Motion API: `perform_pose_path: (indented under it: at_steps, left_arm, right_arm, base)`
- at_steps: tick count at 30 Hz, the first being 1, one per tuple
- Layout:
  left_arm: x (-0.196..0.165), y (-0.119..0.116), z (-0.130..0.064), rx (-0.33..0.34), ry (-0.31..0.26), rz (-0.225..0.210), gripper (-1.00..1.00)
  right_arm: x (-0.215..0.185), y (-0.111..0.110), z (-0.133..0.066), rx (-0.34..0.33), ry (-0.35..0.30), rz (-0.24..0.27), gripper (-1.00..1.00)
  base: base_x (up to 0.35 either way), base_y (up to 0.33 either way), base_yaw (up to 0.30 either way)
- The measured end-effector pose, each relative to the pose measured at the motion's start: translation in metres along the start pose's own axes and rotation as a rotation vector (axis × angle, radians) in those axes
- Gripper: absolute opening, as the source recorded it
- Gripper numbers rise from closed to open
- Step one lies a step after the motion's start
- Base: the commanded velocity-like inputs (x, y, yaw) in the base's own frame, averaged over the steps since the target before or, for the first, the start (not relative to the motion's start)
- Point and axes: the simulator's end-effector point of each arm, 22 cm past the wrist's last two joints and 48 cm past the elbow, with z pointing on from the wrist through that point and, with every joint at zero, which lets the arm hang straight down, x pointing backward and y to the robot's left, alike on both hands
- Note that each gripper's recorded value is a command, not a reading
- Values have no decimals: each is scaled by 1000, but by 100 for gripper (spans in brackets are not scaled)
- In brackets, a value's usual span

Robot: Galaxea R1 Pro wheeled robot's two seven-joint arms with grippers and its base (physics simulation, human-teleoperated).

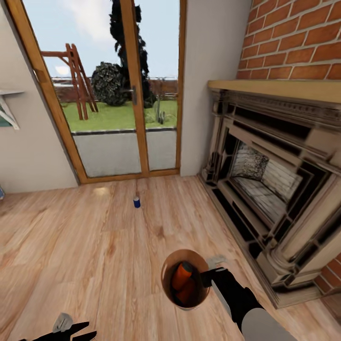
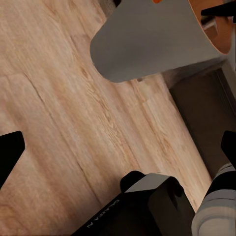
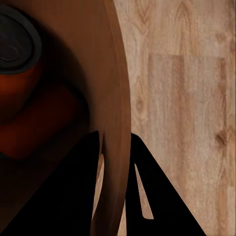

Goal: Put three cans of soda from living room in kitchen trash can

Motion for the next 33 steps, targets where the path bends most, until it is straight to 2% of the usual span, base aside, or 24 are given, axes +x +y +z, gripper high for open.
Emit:
perform_pose_path:
  at_steps: [17,33]
  left_arm:
    - [0,0,0,0,0,-1,100]
    - [0,0,-1,1,0,1,100]
  right_arm:
    - [0,0,0,2,0,-3,-100]
    - [0,1,0,-3,0,3,-100]
  base:
    - [347,19,27]
    - [314,207,-33]
